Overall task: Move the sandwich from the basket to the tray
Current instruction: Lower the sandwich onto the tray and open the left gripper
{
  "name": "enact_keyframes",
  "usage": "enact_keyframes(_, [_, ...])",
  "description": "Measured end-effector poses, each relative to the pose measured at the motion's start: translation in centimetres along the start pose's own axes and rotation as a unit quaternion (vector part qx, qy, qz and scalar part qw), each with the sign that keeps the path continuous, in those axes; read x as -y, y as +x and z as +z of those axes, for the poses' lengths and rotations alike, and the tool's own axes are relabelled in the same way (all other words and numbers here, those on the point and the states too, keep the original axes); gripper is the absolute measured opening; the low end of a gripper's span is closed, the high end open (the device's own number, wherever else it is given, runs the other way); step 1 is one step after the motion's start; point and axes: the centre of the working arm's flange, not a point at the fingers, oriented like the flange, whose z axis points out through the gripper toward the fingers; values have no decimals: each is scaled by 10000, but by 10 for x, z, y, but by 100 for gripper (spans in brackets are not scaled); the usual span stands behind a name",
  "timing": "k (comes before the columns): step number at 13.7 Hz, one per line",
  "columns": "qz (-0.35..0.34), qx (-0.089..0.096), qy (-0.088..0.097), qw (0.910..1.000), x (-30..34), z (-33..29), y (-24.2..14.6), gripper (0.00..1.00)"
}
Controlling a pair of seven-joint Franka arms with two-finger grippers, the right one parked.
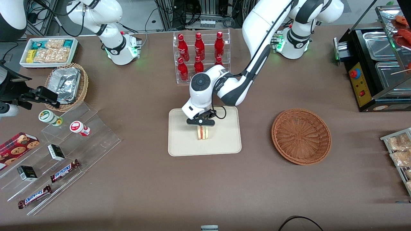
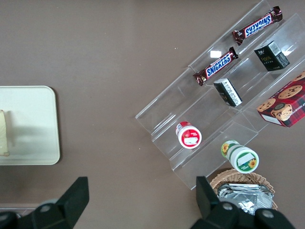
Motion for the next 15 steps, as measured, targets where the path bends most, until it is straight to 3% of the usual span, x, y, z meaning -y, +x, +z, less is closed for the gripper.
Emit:
enact_keyframes(6, [-19, 41, 84, 10000, 5, 14, 2, 15])
enact_keyframes(11, [-54, -23, 34, 10000, 3, 7, 7, 60])
enact_keyframes(15, [-428, -170, 3, 9989, 13, -52, 25, 100])
